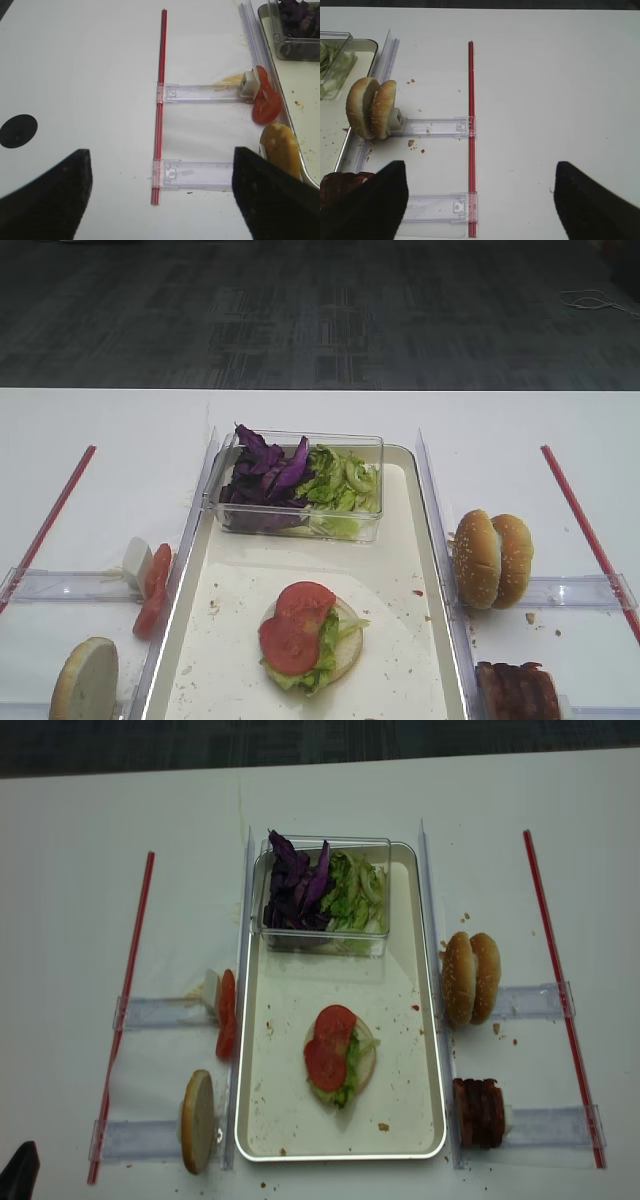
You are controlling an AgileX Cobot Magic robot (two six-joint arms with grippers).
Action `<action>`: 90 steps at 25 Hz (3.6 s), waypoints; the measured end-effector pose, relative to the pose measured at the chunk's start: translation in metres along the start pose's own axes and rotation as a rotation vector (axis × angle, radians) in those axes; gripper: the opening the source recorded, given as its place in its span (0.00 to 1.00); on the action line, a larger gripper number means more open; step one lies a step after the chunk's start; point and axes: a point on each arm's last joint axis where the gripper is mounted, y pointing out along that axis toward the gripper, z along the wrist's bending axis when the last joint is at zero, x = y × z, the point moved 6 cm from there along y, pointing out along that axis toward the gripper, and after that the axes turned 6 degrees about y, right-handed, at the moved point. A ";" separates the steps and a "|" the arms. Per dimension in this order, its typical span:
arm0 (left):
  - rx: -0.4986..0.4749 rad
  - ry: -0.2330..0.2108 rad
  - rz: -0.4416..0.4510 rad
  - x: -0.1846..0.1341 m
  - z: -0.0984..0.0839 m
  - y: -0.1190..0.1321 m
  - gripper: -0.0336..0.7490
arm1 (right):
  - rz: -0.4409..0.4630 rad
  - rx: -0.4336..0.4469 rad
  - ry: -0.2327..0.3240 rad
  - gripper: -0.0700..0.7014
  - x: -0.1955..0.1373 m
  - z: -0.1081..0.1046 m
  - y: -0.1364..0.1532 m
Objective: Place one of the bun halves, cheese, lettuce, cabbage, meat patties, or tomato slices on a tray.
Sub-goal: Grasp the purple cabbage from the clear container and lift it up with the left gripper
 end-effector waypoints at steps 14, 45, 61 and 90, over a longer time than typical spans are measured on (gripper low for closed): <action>0.000 0.000 0.000 0.000 0.000 0.000 0.76 | -0.002 0.000 0.000 0.90 0.000 0.000 0.000; -0.001 0.001 0.015 0.000 0.000 0.001 0.76 | -0.002 0.000 0.000 0.90 0.000 0.000 0.000; -0.057 0.038 0.668 -0.004 -0.004 0.077 0.76 | -0.002 0.000 0.000 0.90 0.000 0.000 0.000; -0.081 0.055 0.887 0.030 -0.005 0.156 0.76 | -0.002 0.000 0.000 0.90 0.000 0.000 0.000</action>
